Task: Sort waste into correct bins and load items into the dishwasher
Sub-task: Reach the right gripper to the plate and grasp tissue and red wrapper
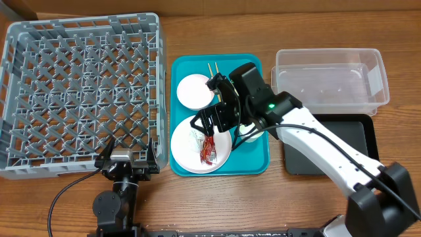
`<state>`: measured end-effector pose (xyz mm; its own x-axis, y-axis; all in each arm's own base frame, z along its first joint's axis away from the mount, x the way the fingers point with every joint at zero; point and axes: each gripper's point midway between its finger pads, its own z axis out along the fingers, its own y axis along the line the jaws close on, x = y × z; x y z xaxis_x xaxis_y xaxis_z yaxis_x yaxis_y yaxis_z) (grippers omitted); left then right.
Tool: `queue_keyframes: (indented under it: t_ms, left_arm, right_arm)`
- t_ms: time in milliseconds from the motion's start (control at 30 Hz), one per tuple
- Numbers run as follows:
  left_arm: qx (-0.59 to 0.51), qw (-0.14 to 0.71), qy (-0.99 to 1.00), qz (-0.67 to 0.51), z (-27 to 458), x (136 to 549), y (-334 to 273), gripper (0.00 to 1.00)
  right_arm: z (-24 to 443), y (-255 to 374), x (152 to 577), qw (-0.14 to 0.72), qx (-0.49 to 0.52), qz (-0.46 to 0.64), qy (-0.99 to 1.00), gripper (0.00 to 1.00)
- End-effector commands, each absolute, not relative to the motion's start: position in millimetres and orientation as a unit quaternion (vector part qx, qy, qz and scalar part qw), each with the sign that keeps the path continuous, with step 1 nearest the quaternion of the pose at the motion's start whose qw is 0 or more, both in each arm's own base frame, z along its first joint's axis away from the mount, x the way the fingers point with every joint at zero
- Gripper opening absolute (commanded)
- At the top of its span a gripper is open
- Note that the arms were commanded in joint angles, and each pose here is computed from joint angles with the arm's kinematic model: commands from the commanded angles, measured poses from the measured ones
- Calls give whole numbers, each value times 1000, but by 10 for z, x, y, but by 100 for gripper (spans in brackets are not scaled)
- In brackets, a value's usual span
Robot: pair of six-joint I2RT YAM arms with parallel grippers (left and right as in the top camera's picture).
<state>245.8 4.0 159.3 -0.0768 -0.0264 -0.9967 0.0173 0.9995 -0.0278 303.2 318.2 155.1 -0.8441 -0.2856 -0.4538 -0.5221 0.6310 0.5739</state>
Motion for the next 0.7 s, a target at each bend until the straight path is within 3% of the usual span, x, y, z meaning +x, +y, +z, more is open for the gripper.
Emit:
queue_keyframes:
  t_ms: [0,267,667]
  left_arm:
    - [4,682,731,-19,1585,2457,11,100]
    - [4,682,731,-19,1585,2457,11,100]
    - [4,682,731,-19,1585,2457,11,100]
  right_arm:
    - [1447,3117,3255,172,-143,324,919,90]
    - [1091,3072,3331,248,2,158,956,90]
    - [601,3112,3140,192,29,123,973,85]
